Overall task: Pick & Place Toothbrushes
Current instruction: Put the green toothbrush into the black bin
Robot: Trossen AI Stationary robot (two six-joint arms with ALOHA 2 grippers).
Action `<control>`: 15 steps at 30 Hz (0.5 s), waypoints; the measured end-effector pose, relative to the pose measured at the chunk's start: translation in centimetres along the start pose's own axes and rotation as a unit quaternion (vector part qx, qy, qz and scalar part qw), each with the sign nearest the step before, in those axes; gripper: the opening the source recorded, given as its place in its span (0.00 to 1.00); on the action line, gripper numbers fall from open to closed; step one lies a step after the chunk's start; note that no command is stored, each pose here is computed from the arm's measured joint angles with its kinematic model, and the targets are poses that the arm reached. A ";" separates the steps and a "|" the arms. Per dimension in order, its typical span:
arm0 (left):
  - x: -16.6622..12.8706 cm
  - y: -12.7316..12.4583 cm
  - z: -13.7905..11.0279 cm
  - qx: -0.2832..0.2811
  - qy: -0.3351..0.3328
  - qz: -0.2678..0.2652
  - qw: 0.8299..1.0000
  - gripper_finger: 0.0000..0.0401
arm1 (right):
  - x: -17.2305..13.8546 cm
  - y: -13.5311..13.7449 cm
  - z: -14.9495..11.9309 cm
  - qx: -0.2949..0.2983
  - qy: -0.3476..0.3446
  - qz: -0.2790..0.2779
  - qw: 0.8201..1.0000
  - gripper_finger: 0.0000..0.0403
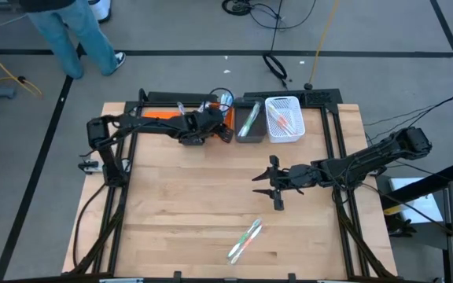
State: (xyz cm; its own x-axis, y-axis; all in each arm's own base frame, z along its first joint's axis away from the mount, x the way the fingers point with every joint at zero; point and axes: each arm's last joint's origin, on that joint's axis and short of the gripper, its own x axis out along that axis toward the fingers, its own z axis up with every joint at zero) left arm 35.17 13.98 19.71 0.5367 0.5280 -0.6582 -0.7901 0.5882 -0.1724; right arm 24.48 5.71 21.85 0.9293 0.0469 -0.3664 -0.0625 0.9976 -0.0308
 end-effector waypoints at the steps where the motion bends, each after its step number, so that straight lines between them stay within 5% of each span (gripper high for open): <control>1: -0.4 -0.2 0.0 0.002 -0.001 -0.004 1.000 0.49 | 0.0 0.0 0.0 0.000 0.000 0.000 1.000 0.41; 15: -3.2 -4.2 -2.8 0.055 0.061 -0.079 0.994 0.50 | 0.0 0.0 -0.1 0.003 0.004 0.000 1.000 0.41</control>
State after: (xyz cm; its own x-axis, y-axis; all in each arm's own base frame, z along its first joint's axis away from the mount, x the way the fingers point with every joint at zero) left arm 35.92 8.12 20.46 0.6060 0.3507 -0.7140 -0.6585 0.7247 -0.2031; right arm 24.45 5.70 21.79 0.9265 0.0462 -0.3734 -0.0600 0.9979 -0.0255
